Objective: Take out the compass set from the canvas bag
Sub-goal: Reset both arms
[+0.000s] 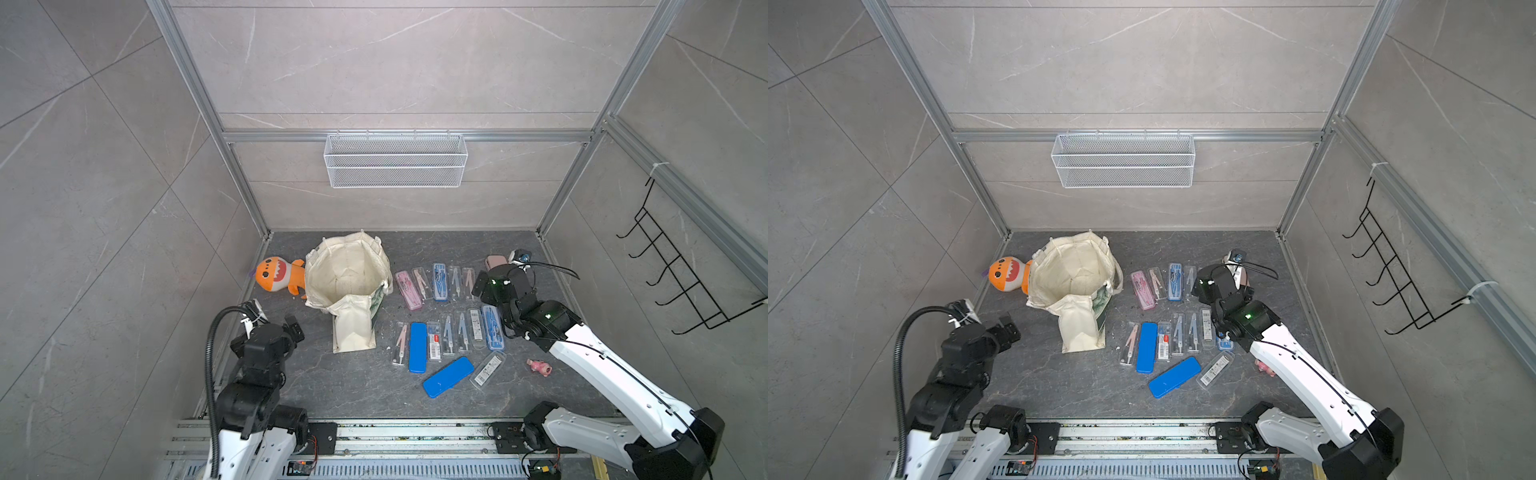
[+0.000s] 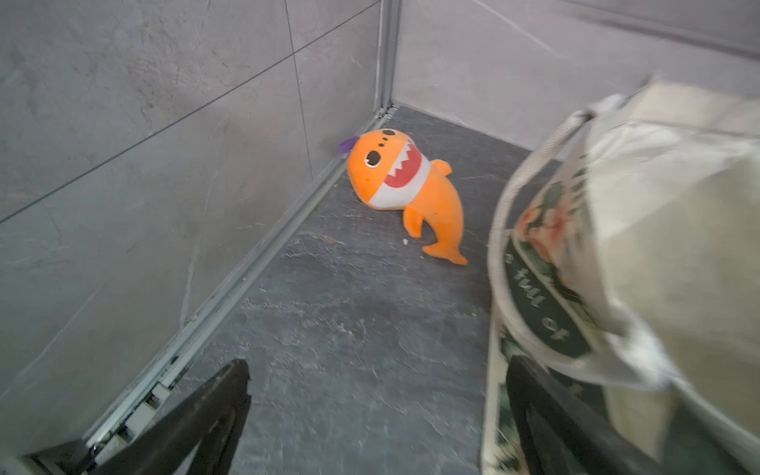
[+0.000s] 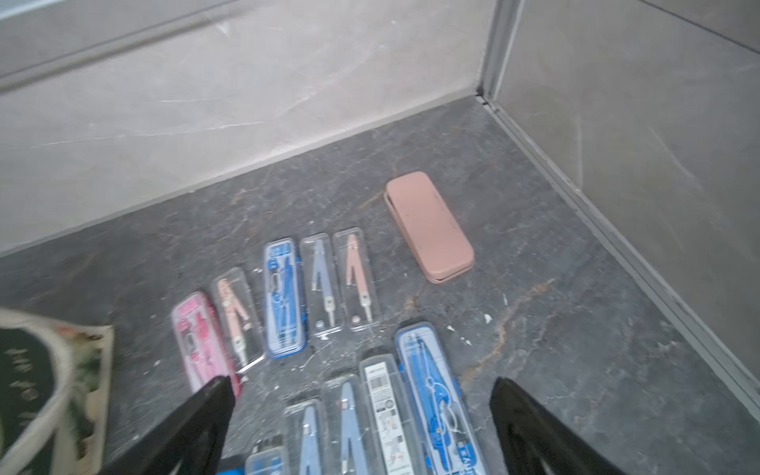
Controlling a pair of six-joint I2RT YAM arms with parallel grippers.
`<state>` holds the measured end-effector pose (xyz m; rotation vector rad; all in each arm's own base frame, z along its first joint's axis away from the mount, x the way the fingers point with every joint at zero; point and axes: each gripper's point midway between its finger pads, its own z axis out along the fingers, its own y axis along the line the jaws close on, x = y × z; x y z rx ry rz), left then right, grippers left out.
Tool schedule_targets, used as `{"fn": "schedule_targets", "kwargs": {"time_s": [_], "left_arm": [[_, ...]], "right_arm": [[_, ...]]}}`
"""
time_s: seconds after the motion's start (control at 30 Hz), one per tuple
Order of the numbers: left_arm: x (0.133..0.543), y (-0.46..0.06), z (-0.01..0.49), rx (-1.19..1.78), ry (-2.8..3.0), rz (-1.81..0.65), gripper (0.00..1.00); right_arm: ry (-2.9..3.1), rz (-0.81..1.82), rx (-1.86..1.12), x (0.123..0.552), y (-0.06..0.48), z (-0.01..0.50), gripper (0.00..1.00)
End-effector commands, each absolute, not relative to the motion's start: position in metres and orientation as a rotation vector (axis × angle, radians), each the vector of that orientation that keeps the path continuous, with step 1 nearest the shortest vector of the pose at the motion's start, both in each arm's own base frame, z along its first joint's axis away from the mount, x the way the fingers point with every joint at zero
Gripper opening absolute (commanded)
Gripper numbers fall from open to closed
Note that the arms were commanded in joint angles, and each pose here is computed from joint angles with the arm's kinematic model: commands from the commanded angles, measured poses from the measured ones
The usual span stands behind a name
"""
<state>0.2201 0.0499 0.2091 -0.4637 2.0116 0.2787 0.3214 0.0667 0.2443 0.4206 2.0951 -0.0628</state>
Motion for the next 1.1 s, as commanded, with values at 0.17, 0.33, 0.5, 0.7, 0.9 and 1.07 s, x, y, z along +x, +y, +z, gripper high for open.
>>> {"fn": "schedule_targets", "kwargs": {"time_s": [0.17, 0.33, 0.5, 0.7, 0.9, 1.07], "left_arm": [[0.280, 0.061, 0.142, -0.536, 1.974, 0.447, 0.99], [0.295, 0.065, 0.114, -0.529, 2.007, 0.455, 0.98], [0.315, 0.071, 0.108, -0.488, 2.003, 0.411, 0.98], [0.351, 0.064, 0.114, -0.377, 1.927, 0.266, 0.98], [0.374, 0.050, 0.102, -0.247, 1.908, 0.212, 0.98], [0.371, 0.045, 0.094, -0.216, 1.869, 0.191, 0.98]], "right_arm": [[2.145, -0.209, 0.514, 0.331, -0.012, 0.154, 1.00], [2.190, -0.329, 0.441, 0.344, -0.037, 0.121, 1.00], [2.112, -0.273, 0.361, 0.386, -0.035, 0.107, 1.00], [2.067, -0.224, 0.211, 0.406, -0.020, 0.094, 0.99], [1.885, -0.119, 0.100, 0.385, 0.000, 0.098, 0.99], [1.900, -0.114, 0.096, 0.386, 0.000, 0.095, 1.00]]}}
